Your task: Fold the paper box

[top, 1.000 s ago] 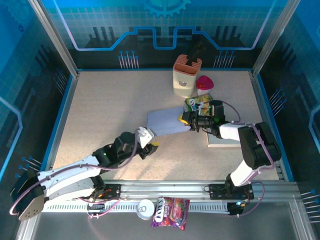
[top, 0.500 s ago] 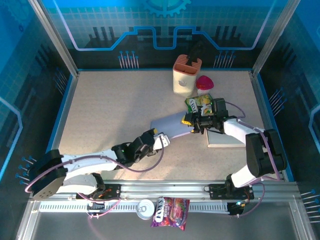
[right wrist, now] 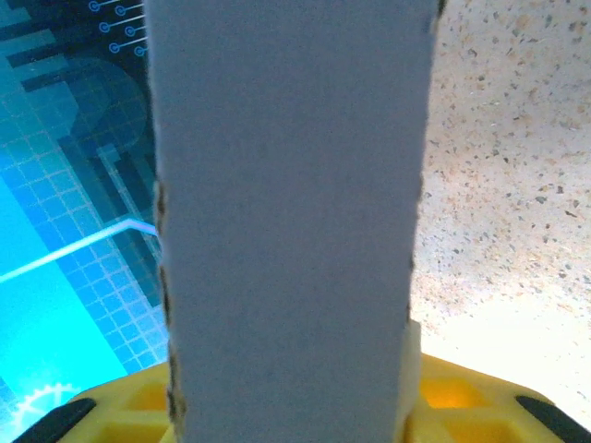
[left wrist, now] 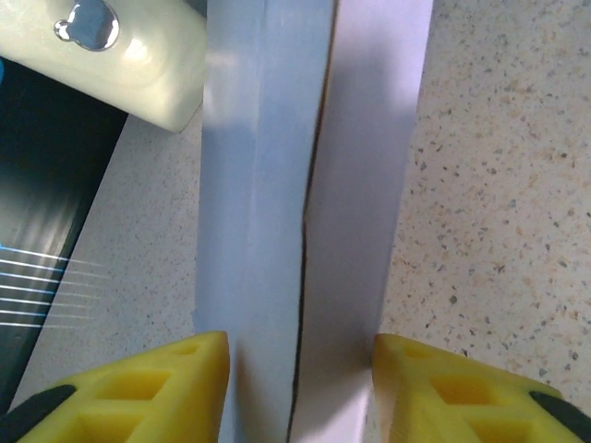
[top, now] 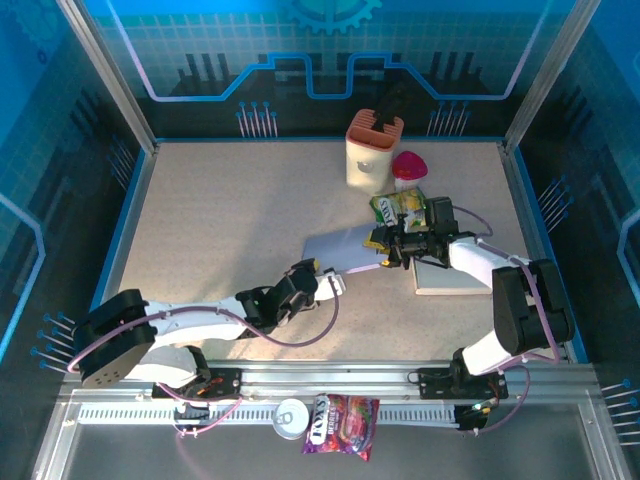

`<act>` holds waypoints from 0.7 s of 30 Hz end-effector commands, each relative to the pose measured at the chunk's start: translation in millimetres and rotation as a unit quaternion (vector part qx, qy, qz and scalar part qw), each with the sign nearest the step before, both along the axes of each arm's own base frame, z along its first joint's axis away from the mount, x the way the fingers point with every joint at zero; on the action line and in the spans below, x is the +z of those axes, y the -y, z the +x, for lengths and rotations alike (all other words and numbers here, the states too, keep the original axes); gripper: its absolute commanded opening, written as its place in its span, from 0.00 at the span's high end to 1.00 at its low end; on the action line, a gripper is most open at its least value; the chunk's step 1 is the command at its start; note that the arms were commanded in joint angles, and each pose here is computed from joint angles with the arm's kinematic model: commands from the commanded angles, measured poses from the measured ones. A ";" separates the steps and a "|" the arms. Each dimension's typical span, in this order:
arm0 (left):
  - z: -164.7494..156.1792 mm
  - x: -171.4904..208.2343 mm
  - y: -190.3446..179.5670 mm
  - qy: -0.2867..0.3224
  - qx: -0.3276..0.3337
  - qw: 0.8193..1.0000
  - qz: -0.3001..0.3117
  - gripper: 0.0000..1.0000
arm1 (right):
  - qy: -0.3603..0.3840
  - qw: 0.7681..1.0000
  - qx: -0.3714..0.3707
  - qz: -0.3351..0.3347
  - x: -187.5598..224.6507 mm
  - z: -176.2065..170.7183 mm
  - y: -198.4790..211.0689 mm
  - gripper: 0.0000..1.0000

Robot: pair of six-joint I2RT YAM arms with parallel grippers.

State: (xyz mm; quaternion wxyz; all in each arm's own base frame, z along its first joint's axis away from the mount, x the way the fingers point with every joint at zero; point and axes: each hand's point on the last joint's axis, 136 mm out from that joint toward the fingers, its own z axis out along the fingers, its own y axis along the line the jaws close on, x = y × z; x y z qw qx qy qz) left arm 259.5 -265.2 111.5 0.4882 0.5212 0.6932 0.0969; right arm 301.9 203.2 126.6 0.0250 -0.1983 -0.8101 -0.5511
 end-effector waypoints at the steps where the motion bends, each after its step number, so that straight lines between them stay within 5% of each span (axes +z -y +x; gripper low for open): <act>1: 2.4 18.4 9.2 0.015 -0.005 1.000 -0.023 0.61 | -0.011 0.999 0.007 0.038 9.9 -5.4 -1.7 0.60; 11: -8.8 23.4 7.8 -0.010 -0.022 0.999 -0.033 0.69 | -0.026 0.997 -0.003 0.069 7.4 -1.7 -4.3 0.61; 15: -13.3 23.8 8.0 -0.016 -0.032 0.999 -0.037 0.53 | -0.030 0.996 -0.011 0.089 8.5 2.0 -5.6 0.67; 21: 0.9 17.4 4.8 0.001 -0.014 1.000 -0.020 0.47 | -0.041 0.994 -0.013 0.098 9.7 2.1 -6.2 0.67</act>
